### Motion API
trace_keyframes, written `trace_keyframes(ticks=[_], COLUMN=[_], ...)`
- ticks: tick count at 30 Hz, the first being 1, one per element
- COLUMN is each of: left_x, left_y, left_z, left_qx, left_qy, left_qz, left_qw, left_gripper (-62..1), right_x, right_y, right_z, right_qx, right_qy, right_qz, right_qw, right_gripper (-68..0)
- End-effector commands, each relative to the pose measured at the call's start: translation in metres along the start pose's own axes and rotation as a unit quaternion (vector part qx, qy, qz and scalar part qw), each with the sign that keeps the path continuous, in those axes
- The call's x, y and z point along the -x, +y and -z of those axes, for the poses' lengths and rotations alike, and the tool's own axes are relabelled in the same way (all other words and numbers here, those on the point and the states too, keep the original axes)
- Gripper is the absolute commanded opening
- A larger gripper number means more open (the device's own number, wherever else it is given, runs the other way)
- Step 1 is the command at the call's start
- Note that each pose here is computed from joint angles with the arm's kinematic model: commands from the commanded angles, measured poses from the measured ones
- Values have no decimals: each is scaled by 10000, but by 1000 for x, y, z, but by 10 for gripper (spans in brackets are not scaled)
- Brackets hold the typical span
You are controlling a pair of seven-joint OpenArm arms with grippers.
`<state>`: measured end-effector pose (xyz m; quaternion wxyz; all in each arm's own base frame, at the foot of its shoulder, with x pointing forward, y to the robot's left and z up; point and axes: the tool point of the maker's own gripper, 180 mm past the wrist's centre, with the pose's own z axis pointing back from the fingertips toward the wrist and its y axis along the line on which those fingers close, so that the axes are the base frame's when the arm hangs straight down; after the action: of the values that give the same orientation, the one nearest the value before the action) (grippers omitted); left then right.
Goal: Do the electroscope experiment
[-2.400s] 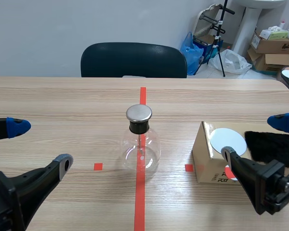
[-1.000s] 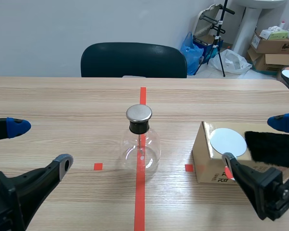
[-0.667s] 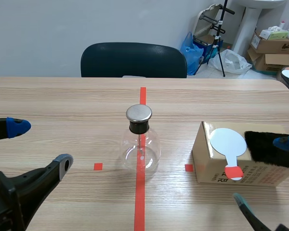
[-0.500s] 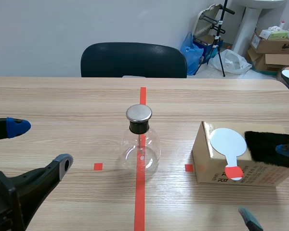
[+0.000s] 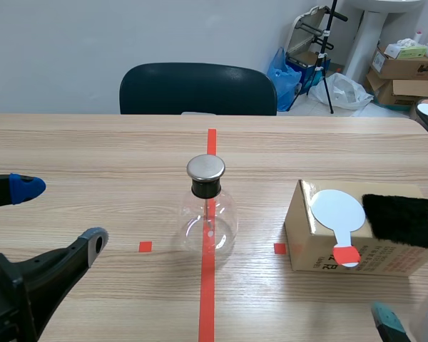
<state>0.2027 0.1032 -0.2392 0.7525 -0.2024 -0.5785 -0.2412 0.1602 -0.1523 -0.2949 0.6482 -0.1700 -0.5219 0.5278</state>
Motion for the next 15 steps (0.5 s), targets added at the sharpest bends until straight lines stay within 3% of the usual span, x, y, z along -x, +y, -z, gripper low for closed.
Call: trace_keyframes(ticks=[1, 5, 11, 15], left_x=[-12, -12, -12, -12], left_y=[-3, -3, -3, -3], left_z=[1, 1, 1, 1], left_qx=[31, 32, 32, 32], left_qy=[-207, -206, -204, -202], left_qz=[9, 11, 11, 11], left_qw=[9998, 9998, 9998, 9998], left_gripper=[14, 14, 14, 14], right_x=[-2, 0, 5, 7], right_y=[0, 16, 13, 16], right_z=[2, 6, 17, 27], right_qx=[3, -126, 518, 738], right_qy=[-115, -172, -162, -104], right_qz=[-95, -434, -980, -1238], right_qw=[9999, 9988, 9937, 9895], right_gripper=[4, 4, 4, 4])
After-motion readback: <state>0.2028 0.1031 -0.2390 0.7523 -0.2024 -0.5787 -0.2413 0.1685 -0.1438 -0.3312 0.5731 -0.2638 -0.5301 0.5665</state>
